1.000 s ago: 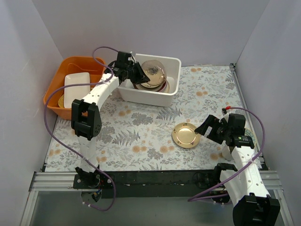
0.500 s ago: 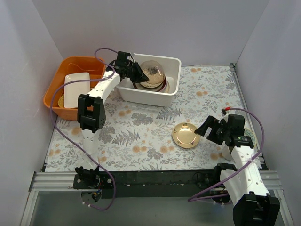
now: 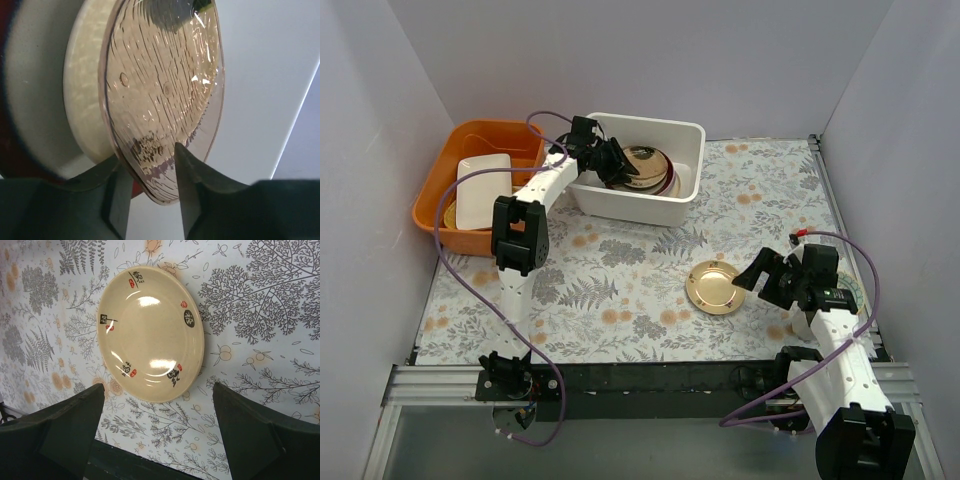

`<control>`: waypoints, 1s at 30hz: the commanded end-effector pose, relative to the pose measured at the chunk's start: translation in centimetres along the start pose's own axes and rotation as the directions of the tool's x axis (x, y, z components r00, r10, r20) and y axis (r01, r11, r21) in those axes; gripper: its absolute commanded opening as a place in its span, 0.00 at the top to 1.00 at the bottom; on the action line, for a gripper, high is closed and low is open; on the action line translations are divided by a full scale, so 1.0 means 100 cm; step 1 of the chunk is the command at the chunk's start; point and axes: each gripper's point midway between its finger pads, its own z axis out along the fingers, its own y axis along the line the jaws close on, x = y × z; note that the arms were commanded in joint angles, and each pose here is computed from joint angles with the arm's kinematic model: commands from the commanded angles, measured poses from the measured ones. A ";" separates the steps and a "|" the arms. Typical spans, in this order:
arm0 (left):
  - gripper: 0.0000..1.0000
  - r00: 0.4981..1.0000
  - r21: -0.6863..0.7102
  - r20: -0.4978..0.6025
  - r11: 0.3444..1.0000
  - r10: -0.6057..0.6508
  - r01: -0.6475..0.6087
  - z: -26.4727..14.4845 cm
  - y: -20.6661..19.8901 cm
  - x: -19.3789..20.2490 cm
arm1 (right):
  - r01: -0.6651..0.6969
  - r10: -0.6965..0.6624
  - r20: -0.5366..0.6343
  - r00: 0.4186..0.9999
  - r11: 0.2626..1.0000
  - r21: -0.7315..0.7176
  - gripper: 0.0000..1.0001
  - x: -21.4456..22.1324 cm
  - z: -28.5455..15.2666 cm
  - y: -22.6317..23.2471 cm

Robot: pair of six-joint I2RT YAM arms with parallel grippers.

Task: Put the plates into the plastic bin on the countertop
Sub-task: Place the plate in the plastic bin.

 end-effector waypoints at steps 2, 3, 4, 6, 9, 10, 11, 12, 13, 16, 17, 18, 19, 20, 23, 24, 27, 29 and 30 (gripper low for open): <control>0.50 0.998 0.051 0.049 0.997 0.050 -0.053 -0.024 -0.030 -0.016 | 0.017 -0.017 0.013 1.000 0.999 -0.028 0.04 -0.002 0.003 0.003; 0.46 0.997 0.054 0.055 0.997 0.057 -0.060 -0.026 -0.032 -0.018 | 0.019 -0.019 0.010 1.000 0.999 -0.030 0.04 -0.002 0.004 0.003; 0.39 0.996 0.054 0.060 0.996 0.061 -0.064 -0.028 -0.034 -0.019 | 0.017 -0.016 0.009 1.000 0.999 -0.028 0.04 -0.002 0.004 0.003; 0.32 0.995 0.062 0.063 0.995 0.073 -0.076 -0.032 -0.039 -0.020 | 0.014 -0.014 0.009 1.000 0.999 -0.030 0.04 -0.002 0.004 0.003; 0.23 0.993 0.070 0.074 0.993 0.088 -0.094 -0.041 -0.047 -0.021 | 0.013 -0.013 0.004 1.000 1.000 -0.029 0.04 -0.001 0.005 0.002; 0.21 0.993 0.068 0.076 0.993 0.091 -0.097 -0.044 -0.048 -0.021 | 0.011 -0.011 0.004 1.000 1.000 -0.028 0.03 -0.001 0.005 0.002; 0.19 0.992 0.058 0.082 0.993 0.094 -0.099 -0.047 -0.048 -0.021 | 0.011 -0.011 0.004 1.000 0.999 -0.030 0.04 0.000 0.005 0.002; 0.18 0.992 0.056 0.085 0.994 0.093 -0.098 -0.049 -0.049 -0.022 | 0.010 -0.010 0.002 1.000 1.000 -0.028 0.04 0.000 0.005 0.002; 0.17 0.990 0.060 0.094 0.993 0.100 -0.106 -0.055 -0.054 -0.023 | 0.011 -0.011 0.000 1.000 1.000 -0.027 0.04 0.000 0.006 0.001; 0.15 0.989 0.042 0.108 0.993 0.101 -0.106 -0.067 -0.059 -0.023 | 0.008 -0.008 -0.003 1.000 1.000 -0.027 0.04 0.002 0.006 0.001; 0.14 0.988 0.030 0.117 0.994 0.102 -0.107 -0.070 -0.059 -0.026 | 0.008 -0.008 -0.002 1.000 1.000 -0.026 0.04 0.002 0.006 0.001; 0.13 0.988 0.026 0.118 0.994 0.104 -0.108 -0.072 -0.061 -0.026 | 0.007 -0.007 0.000 1.000 1.000 -0.026 0.04 0.001 0.006 0.001; 0.12 0.986 0.029 0.128 0.993 0.109 -0.114 -0.077 -0.066 -0.029 | 0.010 -0.010 0.002 1.000 1.000 -0.025 0.04 0.002 0.005 0.000; 0.11 0.987 0.021 0.119 0.994 0.108 -0.111 -0.078 -0.066 -0.028 | 0.011 -0.010 0.004 1.000 1.000 -0.026 0.03 0.001 0.005 0.001; 0.11 0.986 0.018 0.122 0.993 0.116 -0.119 -0.085 -0.072 -0.028 | 0.013 -0.012 0.010 1.000 0.999 -0.030 0.04 0.000 0.004 0.002; 0.11 0.985 0.013 0.129 0.993 0.115 -0.118 -0.088 -0.072 -0.030 | 0.013 -0.012 0.010 1.000 1.000 -0.028 0.04 0.000 0.004 0.002; 0.10 0.980 0.005 0.156 0.992 0.121 -0.123 -0.099 -0.078 -0.033 | 0.012 -0.012 0.007 1.000 1.000 -0.025 0.04 0.001 0.004 0.001; 0.10 0.977 0.000 0.172 0.992 0.125 -0.127 -0.107 -0.082 -0.034 | 0.008 -0.008 0.007 1.000 1.000 -0.023 0.04 0.001 0.004 0.001; 0.10 0.976 -0.007 0.179 0.992 0.128 -0.129 -0.109 -0.083 -0.035 | 0.006 -0.006 0.008 1.000 1.000 -0.023 0.04 0.001 0.004 0.001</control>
